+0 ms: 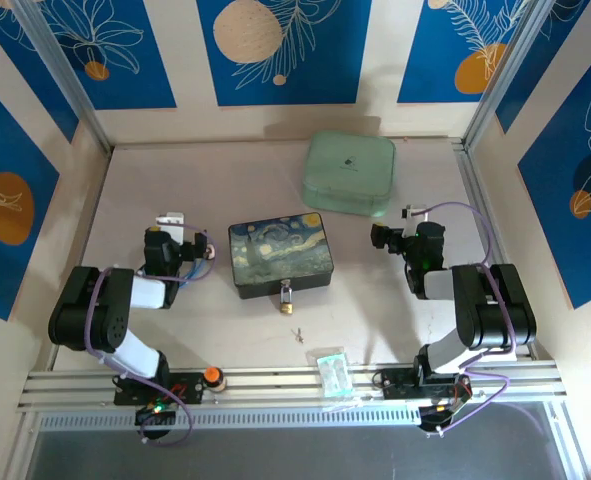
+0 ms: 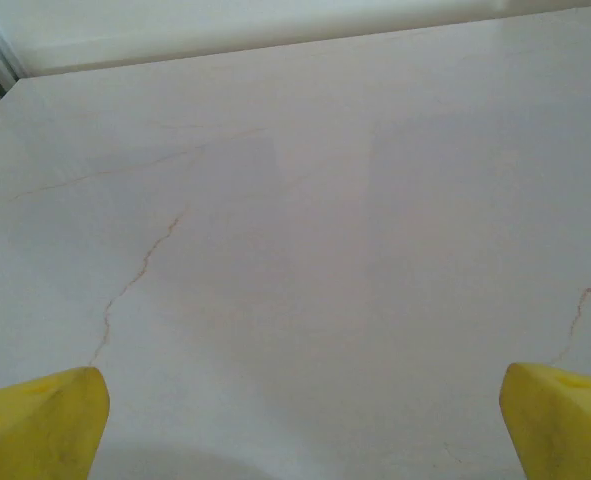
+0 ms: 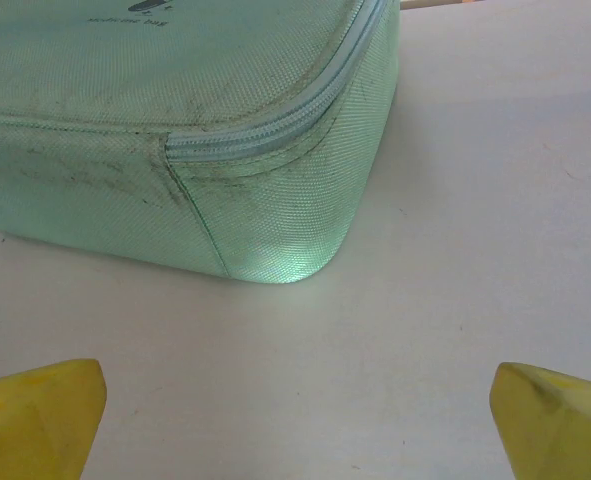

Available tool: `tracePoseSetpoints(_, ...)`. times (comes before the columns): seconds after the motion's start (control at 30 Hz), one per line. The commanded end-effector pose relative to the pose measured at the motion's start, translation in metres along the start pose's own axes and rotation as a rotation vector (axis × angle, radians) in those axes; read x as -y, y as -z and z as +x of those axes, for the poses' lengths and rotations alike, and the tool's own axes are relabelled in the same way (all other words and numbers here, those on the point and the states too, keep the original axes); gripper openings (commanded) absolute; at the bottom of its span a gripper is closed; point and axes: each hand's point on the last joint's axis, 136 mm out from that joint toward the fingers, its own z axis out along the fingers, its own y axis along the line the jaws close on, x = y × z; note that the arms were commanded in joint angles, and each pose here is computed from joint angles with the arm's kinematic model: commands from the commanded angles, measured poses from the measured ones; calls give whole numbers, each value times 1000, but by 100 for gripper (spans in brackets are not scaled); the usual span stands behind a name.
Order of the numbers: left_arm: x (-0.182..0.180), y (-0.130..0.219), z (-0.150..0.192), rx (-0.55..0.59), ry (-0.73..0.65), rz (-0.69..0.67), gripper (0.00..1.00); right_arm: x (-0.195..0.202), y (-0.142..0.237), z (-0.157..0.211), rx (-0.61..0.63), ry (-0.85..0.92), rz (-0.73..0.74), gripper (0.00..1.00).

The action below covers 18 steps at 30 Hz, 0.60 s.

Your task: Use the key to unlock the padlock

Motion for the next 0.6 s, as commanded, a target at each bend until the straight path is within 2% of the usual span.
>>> tracePoseSetpoints(0.0,6,-1,-11,35,-7,27,100,-1,-1,-17,43,23,-10,99)
tracePoseSetpoints(0.57,6,-1,-11,33,-7,27,100,-1,-1,-17,43,23,-10,99)
